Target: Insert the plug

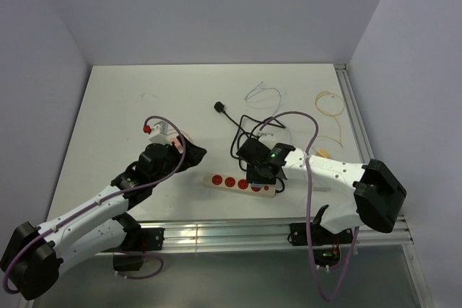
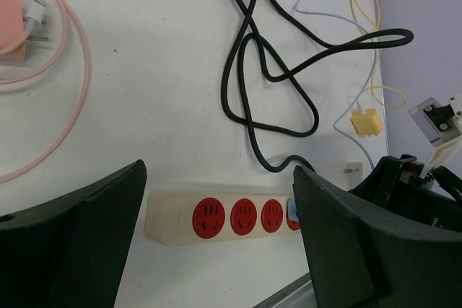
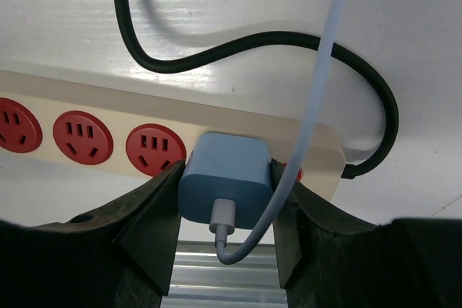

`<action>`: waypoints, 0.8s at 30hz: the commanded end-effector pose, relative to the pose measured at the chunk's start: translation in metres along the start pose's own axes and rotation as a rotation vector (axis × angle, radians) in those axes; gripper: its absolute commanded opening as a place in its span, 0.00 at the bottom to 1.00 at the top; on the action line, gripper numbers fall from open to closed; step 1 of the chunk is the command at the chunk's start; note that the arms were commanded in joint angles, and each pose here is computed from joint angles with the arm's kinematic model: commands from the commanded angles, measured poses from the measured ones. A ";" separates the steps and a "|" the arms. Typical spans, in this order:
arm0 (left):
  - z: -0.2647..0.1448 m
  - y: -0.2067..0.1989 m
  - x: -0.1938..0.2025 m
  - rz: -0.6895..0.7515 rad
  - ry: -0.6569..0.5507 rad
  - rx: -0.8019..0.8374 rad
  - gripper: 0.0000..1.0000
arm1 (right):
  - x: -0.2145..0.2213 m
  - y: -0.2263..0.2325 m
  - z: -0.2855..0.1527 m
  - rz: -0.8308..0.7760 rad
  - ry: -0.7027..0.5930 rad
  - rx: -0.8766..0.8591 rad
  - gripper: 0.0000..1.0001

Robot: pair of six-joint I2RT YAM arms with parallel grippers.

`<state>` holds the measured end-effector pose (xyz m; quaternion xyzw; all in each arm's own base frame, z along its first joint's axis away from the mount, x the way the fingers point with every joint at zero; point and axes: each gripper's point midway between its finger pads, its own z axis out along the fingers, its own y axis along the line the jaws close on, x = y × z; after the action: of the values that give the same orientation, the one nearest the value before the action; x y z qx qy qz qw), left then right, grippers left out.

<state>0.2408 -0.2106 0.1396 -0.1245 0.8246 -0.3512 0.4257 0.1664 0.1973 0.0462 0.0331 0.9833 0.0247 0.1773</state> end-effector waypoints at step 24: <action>-0.015 -0.010 -0.013 0.013 -0.012 0.018 0.88 | 0.028 0.020 0.038 -0.103 0.042 0.072 0.08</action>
<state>0.2333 -0.2029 0.1441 -0.1238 0.8255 -0.3502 0.4250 0.1699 0.2014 0.0313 0.0162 0.9811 -0.0313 0.1901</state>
